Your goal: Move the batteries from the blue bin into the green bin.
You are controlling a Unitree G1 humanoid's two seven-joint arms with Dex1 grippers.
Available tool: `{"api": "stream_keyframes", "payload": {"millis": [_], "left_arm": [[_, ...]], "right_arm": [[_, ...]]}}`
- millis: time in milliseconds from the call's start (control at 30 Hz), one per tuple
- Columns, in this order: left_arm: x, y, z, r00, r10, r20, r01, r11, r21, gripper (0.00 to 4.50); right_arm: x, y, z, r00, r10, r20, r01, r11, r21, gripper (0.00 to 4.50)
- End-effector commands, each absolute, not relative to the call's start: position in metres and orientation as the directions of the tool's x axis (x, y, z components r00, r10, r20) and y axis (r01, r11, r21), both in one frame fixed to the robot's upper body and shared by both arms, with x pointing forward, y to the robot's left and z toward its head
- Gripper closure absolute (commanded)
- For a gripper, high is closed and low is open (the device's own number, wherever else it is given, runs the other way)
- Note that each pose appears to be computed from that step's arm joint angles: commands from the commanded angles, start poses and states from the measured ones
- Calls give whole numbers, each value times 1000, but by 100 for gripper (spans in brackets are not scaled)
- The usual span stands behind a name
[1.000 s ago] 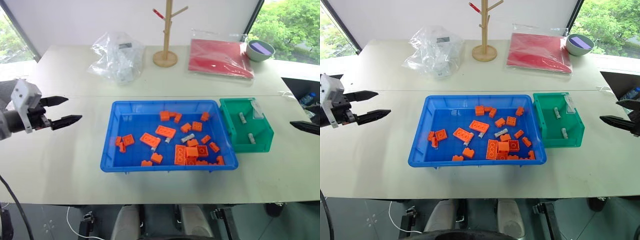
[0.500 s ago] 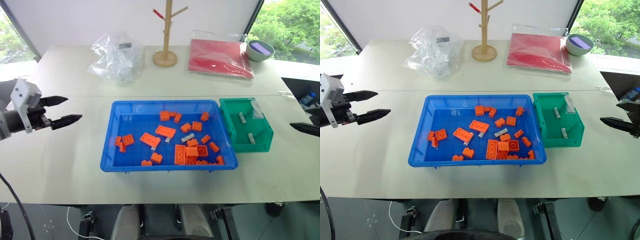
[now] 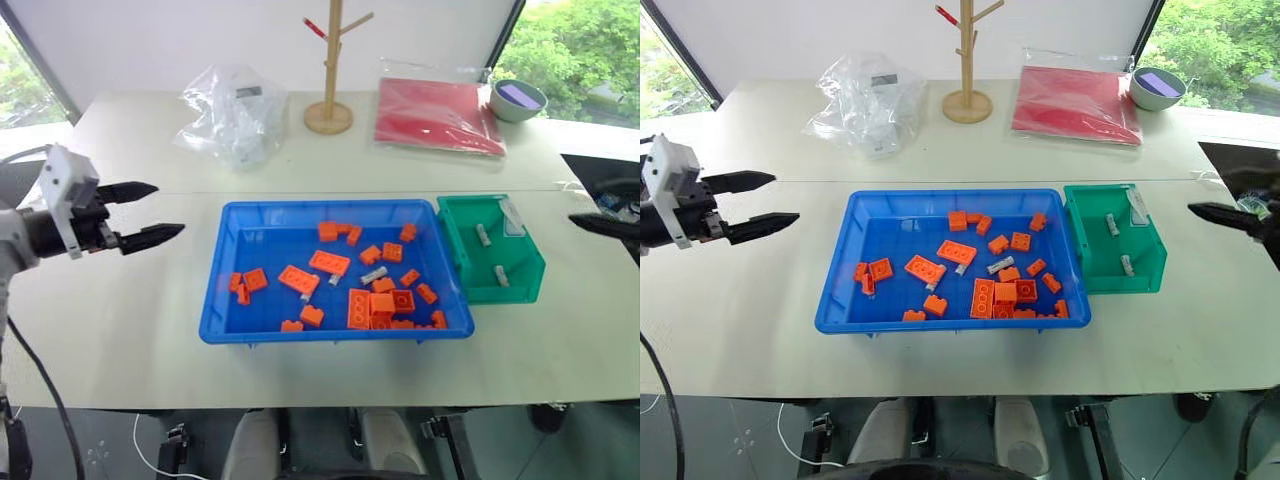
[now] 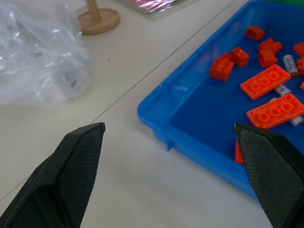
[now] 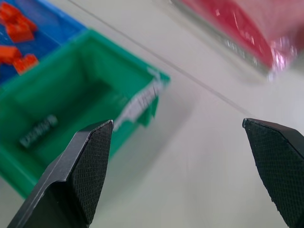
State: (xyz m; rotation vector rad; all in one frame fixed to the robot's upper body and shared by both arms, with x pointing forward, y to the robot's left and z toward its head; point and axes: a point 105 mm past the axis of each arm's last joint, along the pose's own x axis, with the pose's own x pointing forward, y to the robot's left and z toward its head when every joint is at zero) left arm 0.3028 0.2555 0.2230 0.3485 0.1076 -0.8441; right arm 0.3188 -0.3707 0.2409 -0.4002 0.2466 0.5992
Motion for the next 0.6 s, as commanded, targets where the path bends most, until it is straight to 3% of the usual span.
{"api": "stream_keyframes", "payload": {"millis": [33, 133, 300, 467, 600], "left_arm": [[293, 232, 233, 597, -775, -208, 796, 541, 271, 0], [282, 211, 231, 503, -833, -229, 858, 451, 246, 0], [266, 189, 215, 374, -872, -315, 923, 318, 217, 0], [269, 185, 209, 357, -872, -335, 930, 297, 216, 0], [281, 185, 211, 387, -868, -311, 916, 322, 240, 0]], "right_arm": [[333, -330, 273, 761, 590, -269, -649, 685, -331, 3], [343, -279, 274, 673, 670, -313, -739, 591, -323, 3], [338, -176, 247, 484, 777, -402, -874, 407, -267, 3], [332, -97, 227, 396, 819, -415, -918, 342, -201, 3], [331, -57, 210, 373, 818, -438, -928, 330, -174, 3]]}}
